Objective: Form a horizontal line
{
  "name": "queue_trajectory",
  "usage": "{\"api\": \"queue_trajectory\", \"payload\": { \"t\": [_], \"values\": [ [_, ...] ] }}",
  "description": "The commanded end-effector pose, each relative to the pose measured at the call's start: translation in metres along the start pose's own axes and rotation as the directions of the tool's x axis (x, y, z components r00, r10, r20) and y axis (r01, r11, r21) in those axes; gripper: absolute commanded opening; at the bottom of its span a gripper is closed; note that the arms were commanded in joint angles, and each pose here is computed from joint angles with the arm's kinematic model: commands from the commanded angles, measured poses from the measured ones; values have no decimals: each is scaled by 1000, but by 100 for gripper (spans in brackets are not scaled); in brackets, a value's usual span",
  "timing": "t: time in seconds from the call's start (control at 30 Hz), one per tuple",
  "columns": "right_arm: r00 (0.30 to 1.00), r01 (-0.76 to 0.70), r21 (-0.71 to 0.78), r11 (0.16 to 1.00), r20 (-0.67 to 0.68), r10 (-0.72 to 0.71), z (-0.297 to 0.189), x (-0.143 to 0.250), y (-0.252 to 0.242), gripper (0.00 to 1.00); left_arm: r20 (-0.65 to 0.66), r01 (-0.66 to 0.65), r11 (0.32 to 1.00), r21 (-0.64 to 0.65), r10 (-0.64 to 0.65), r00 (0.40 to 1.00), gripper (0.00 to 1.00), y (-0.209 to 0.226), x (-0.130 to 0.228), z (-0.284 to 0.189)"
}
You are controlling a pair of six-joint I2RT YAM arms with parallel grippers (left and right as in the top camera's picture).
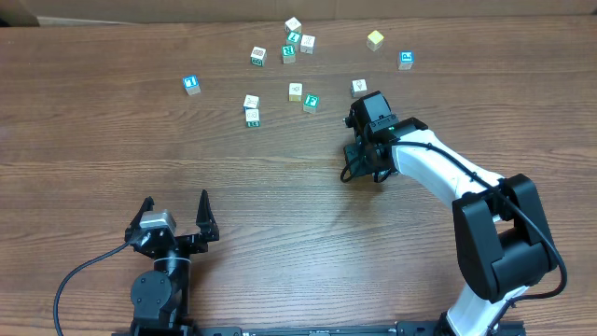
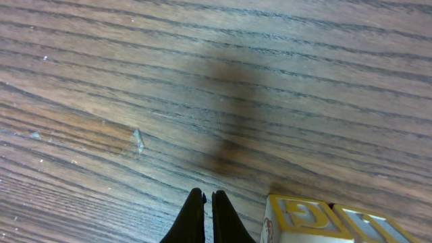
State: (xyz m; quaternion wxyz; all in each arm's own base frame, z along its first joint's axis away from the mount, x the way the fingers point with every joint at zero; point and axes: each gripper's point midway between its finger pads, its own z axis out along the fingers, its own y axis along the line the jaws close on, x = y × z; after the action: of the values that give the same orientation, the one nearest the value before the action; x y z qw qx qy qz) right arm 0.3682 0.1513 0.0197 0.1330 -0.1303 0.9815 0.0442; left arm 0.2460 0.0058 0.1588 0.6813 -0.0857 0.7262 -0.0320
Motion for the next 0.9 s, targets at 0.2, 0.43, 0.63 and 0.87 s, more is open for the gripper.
{"api": "queue_trajectory", "payload": {
  "t": [0.2, 0.43, 0.63, 0.87],
  "values": [
    [991, -132, 81, 988, 34, 130, -8, -3, -14, 4, 8, -20, 1000, -6, 20, 1000, 100, 2, -1, 0],
    [990, -141, 90, 986, 35, 139, -8, -2, -15, 4, 8, -20, 1000, -6, 20, 1000, 100, 2, -1, 0],
    [982, -188, 127, 974, 44, 184, -8, -1, -22, 4, 8, -20, 1000, -6, 20, 1000, 99, 2, -1, 0],
    [982, -188, 130, 974, 45, 183, -9, -1, -23, 4, 8, -20, 1000, -6, 20, 1000, 100, 2, -1, 0]
  ]
}}
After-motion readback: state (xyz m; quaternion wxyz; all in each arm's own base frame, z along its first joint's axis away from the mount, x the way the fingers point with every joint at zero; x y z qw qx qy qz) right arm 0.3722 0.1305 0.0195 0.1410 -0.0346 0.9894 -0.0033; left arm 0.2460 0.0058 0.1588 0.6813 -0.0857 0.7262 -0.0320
